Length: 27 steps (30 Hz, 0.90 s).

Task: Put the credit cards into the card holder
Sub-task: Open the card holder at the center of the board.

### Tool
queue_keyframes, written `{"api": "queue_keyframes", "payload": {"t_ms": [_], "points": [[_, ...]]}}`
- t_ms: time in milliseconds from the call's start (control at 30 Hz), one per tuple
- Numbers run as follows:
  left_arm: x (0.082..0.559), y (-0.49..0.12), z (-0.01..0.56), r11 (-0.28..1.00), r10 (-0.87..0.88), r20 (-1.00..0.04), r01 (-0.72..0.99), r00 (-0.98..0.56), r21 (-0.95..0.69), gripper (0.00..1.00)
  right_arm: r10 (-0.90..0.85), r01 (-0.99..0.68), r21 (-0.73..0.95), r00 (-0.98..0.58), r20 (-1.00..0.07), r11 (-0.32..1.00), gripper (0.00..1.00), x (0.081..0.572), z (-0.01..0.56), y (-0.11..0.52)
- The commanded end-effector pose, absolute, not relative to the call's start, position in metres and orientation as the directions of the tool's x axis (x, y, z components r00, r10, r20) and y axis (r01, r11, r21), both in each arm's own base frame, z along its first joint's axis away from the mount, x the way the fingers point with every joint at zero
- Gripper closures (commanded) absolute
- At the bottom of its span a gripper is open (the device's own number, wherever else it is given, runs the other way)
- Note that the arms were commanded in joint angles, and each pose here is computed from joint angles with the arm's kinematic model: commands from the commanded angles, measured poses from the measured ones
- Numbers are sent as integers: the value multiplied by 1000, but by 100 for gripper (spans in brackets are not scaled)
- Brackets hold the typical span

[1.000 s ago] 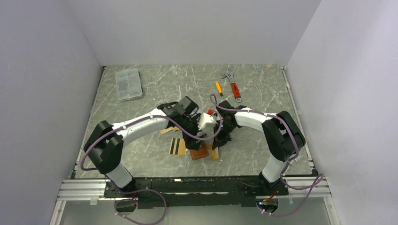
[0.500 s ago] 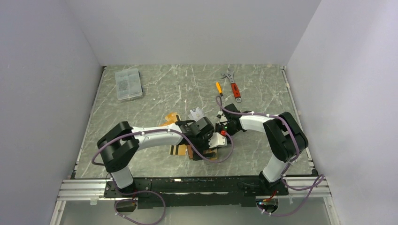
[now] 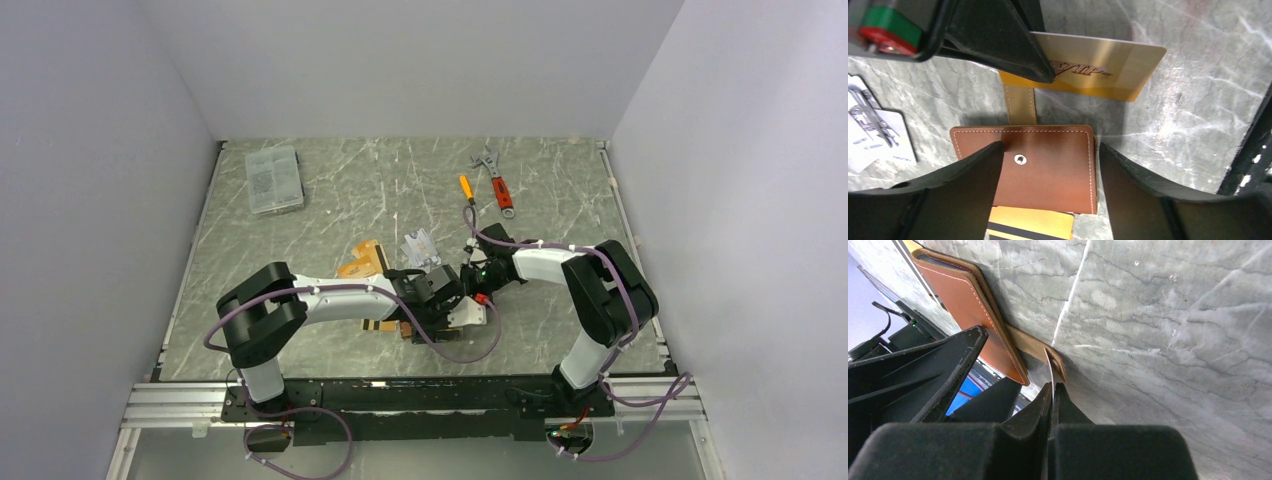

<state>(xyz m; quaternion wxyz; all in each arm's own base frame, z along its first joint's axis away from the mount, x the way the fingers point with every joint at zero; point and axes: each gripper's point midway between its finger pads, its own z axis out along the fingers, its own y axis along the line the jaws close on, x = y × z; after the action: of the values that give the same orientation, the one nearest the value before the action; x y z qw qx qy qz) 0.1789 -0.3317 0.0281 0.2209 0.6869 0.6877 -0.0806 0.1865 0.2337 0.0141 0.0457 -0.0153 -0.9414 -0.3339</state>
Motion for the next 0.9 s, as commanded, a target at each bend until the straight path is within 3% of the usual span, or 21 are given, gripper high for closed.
{"api": "queue_keyframes", "payload": {"t_ms": [0, 267, 533, 867], "points": [[189, -339, 53, 79, 883, -468, 965, 50, 252, 28, 33, 50, 490, -999, 44, 870, 100, 189, -21, 210], [197, -339, 72, 114, 872, -487, 954, 38, 278, 39, 40, 62, 476, -998, 55, 877, 100, 185, -29, 206], [197, -332, 90, 193, 837, -542, 967, -74, 165, 45, 45, 64, 465, -998, 51, 883, 100, 185, -32, 204], [189, -326, 89, 230, 794, -577, 973, -190, -4, 44, 50, 70, 461, -997, 55, 885, 100, 184, -36, 203]]}}
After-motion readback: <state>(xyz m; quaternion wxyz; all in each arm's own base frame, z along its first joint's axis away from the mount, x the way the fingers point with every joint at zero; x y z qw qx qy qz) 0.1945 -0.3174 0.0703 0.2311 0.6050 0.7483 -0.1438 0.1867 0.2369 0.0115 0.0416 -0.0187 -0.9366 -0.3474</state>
